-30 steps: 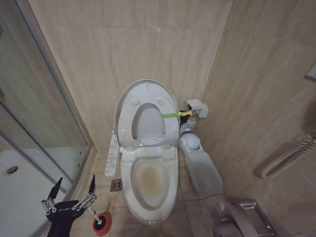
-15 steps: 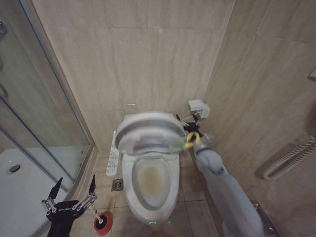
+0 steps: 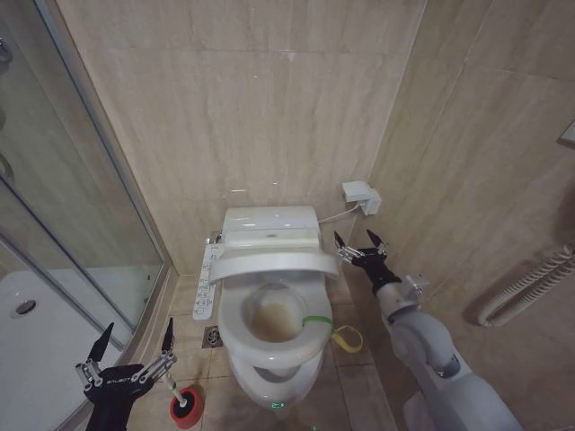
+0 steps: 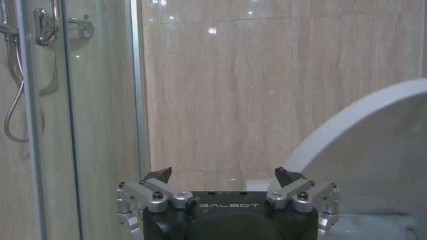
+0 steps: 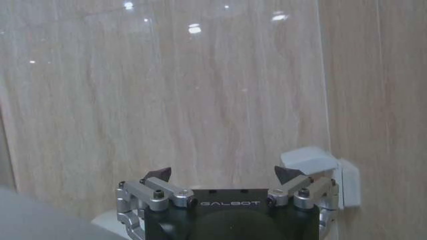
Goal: Open the toilet lid, clean the toilet bowl with a toilet brush, close the toilet lid, and flush.
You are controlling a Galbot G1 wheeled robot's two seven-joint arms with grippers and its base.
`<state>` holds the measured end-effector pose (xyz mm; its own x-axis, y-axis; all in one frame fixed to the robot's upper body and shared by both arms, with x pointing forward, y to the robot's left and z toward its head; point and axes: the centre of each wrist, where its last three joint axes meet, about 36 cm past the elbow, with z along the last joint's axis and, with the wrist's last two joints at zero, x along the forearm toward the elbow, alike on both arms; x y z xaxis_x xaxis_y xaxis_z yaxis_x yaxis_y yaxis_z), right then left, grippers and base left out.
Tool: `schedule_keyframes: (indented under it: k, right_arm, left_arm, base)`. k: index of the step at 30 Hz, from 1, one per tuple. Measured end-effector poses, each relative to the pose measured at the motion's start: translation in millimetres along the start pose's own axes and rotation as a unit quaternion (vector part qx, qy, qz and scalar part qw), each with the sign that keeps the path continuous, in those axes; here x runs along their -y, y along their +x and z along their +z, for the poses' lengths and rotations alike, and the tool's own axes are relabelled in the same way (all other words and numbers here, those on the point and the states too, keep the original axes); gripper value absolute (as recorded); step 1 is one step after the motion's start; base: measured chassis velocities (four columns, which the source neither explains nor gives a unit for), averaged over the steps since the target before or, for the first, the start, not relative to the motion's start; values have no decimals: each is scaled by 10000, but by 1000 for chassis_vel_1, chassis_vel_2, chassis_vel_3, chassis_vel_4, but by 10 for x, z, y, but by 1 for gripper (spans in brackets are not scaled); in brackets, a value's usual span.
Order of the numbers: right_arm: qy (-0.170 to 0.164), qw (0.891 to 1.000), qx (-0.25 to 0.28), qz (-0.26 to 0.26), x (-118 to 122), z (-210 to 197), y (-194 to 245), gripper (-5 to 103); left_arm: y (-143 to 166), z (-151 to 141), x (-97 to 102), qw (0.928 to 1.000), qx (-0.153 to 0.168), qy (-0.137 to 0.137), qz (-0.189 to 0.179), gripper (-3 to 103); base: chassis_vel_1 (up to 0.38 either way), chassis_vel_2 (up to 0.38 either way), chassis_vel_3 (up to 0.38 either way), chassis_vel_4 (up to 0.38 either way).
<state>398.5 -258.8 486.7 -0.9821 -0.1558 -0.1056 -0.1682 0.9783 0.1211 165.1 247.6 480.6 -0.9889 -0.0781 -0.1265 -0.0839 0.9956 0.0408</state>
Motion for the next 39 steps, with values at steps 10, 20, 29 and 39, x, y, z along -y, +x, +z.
schedule_keyframes:
  k: [10,20,29,39]
  right_arm:
    - [-153,9973,-642,-314,-140,115,507,100]
    - [-219,9985,-475,-147,-301,-110,688,100]
    - [331,9993,-149,-55,-360,-230,1233,100]
    - [579,9973,143,-424,-298,-148,1607,100]
  left_arm:
    - [0,0,0,10000,0,0,0,100]
    - [0,0,0,10000,0,0,0,100]
    - [0,0,0,10000,0,0,0,100]
    - [0,0,0,10000,0,0,0,100]
  base:
    - [0,0,0,0]
    - [0,0,0,0]
    - [0,0,0,0]
    - [0,0,0,0]
